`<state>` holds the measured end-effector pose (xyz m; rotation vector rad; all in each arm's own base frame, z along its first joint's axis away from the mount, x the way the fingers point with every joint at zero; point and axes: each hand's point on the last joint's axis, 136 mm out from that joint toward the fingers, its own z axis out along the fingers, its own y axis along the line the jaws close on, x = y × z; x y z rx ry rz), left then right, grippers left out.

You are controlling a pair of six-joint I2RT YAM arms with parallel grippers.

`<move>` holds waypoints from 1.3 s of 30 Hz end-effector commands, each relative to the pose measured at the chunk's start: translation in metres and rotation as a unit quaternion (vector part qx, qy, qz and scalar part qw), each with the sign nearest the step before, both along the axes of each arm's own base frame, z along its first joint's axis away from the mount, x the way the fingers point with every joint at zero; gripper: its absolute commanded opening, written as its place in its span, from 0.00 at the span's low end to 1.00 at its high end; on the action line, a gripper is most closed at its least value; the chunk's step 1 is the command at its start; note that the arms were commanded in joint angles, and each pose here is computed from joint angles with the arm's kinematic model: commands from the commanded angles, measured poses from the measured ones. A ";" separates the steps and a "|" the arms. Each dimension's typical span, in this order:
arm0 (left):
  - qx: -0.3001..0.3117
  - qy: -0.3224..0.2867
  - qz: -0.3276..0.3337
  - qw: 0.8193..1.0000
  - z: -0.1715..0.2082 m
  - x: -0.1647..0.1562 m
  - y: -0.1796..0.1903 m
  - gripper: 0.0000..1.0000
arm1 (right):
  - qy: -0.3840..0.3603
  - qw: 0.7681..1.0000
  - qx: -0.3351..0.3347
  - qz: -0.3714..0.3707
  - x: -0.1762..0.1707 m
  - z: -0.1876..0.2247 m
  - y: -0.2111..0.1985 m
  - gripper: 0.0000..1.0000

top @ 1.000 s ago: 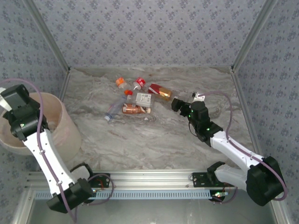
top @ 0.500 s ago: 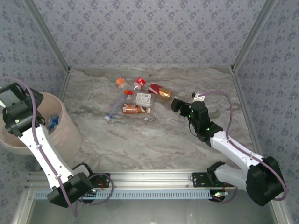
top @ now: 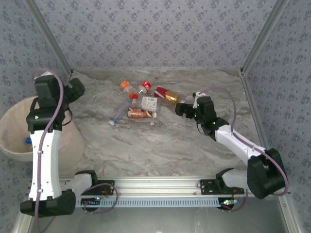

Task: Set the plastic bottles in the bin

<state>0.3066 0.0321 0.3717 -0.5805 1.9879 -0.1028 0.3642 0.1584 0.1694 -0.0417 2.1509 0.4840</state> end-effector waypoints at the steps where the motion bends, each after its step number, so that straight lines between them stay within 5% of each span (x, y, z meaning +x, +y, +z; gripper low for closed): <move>1: -0.015 -0.044 -0.057 0.997 0.021 0.020 -0.038 0.98 | 0.015 0.995 -0.059 0.083 0.001 -0.004 0.010 1.00; 11: -0.075 -0.066 -0.233 0.967 0.014 0.052 -0.155 0.98 | 0.054 0.977 -0.113 0.175 0.049 -0.027 0.021 1.00; 24: -0.032 -0.034 -0.259 0.965 -0.015 0.036 -0.153 0.98 | 0.104 0.913 -0.220 0.328 0.101 -0.074 0.029 0.93; 39: -0.041 -0.016 -0.277 0.960 -0.031 0.044 -0.163 0.98 | 0.108 0.863 -0.288 0.401 0.136 -0.111 0.049 0.96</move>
